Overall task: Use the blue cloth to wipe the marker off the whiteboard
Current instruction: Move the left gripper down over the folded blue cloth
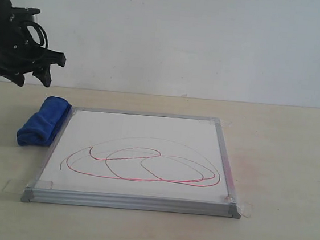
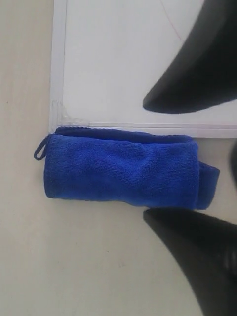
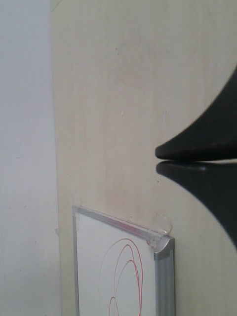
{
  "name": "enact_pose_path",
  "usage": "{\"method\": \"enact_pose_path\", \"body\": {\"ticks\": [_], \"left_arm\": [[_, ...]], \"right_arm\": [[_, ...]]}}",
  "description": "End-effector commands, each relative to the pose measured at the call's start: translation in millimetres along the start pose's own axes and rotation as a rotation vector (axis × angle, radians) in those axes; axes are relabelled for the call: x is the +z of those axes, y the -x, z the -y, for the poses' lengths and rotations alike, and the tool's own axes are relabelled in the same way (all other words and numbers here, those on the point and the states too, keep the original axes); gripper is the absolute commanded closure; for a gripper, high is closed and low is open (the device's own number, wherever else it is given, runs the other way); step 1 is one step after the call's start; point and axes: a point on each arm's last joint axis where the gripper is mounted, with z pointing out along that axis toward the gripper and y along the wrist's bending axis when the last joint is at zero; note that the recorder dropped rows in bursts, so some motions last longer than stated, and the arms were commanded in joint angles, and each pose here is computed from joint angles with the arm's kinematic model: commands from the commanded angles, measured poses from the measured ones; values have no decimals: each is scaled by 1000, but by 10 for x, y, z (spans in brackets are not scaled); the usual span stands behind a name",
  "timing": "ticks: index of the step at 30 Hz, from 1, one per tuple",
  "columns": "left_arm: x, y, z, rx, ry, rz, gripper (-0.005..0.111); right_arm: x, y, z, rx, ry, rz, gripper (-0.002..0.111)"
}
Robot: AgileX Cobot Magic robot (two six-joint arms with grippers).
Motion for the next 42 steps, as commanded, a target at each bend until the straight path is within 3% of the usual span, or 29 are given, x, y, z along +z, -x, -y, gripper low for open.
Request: {"method": "enact_pose_path", "body": {"ticks": [1, 16, 22, 30, 42], "left_arm": [[142, -26, 18, -3, -3, -31, 51], [723, -132, 19, 2, 1, -70, 51], [807, -113, 22, 4, -3, -32, 51], [923, -198, -35, 52, 57, -98, 51], [1006, -190, -13, 32, 33, -66, 51]], "right_arm": [[-5, 16, 3, -3, -6, 17, 108], [-5, 16, 3, -3, -6, 17, 108], [-5, 16, 3, -3, -6, 17, 108], [-5, 16, 3, -3, -6, 17, 108], [-5, 16, 3, -3, -6, 17, 108]]}}
